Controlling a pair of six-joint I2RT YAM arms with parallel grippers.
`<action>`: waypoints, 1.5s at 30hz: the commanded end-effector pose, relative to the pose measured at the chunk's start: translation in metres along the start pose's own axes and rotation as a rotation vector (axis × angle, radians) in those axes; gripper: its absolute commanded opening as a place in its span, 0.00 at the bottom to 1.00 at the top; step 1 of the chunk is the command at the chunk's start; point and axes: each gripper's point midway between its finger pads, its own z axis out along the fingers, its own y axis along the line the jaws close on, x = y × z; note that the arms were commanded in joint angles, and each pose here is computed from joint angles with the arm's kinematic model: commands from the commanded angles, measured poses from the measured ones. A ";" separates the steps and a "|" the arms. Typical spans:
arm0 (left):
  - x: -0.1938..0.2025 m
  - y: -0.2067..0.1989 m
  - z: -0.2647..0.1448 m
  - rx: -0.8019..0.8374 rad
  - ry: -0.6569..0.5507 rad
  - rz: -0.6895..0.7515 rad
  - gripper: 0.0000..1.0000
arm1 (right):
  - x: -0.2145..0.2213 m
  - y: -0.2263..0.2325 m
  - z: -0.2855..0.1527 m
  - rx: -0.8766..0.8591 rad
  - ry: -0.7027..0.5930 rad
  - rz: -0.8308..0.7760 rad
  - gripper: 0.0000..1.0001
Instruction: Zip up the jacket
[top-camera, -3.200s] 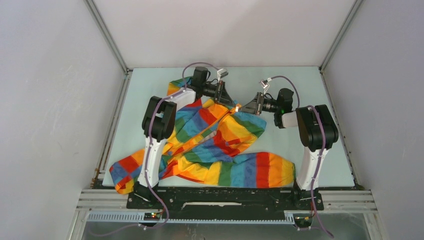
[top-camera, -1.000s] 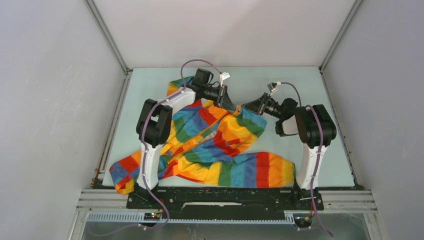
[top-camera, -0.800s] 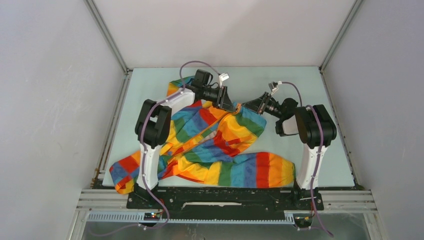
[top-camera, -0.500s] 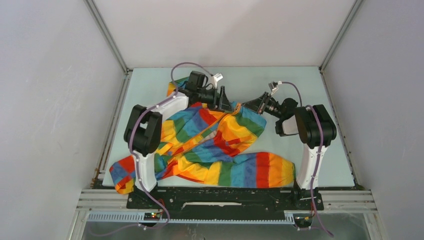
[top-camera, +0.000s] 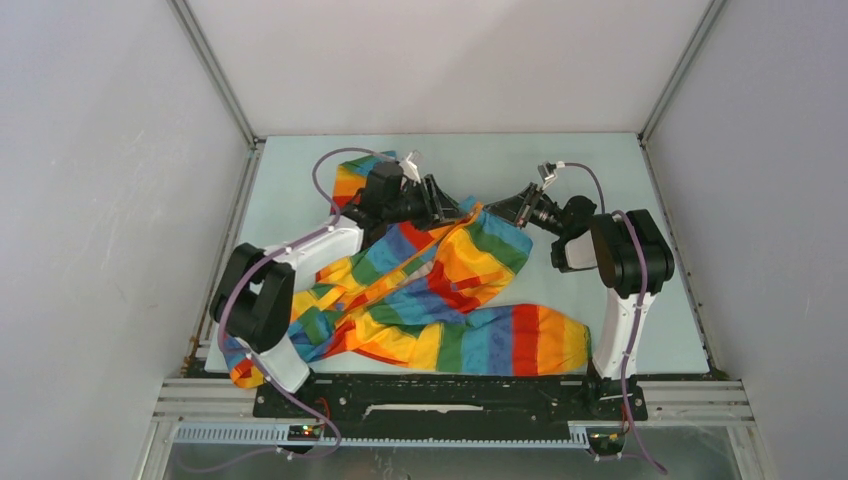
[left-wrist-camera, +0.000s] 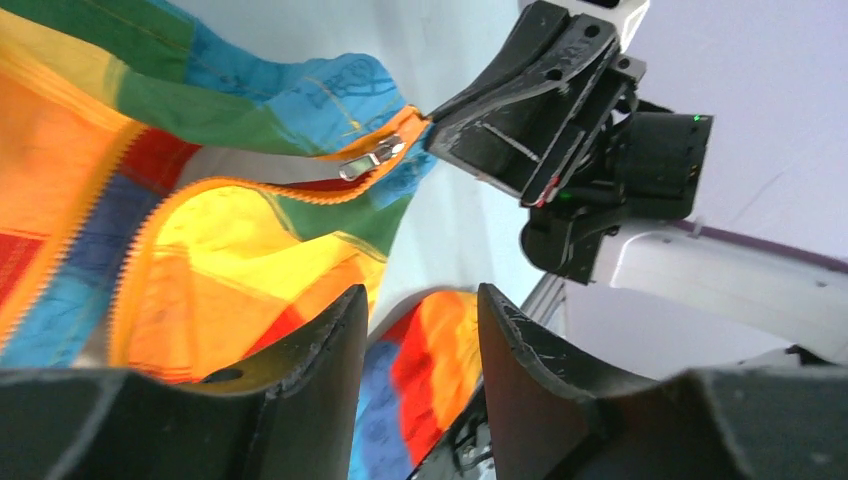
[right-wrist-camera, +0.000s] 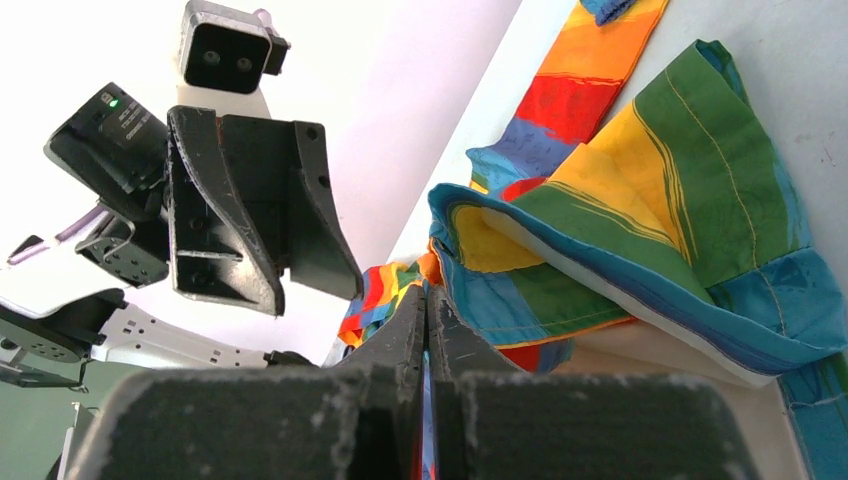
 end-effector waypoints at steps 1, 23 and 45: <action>-0.016 -0.027 0.013 0.084 -0.110 -0.101 0.47 | -0.016 0.031 0.004 -0.073 -0.032 -0.128 0.00; -0.032 -0.012 0.049 0.077 -0.172 -0.204 0.50 | -0.015 0.032 0.004 -0.077 -0.027 -0.129 0.00; -0.030 -0.030 0.058 0.182 -0.163 -0.227 0.46 | -0.014 0.034 0.004 -0.082 -0.019 -0.136 0.00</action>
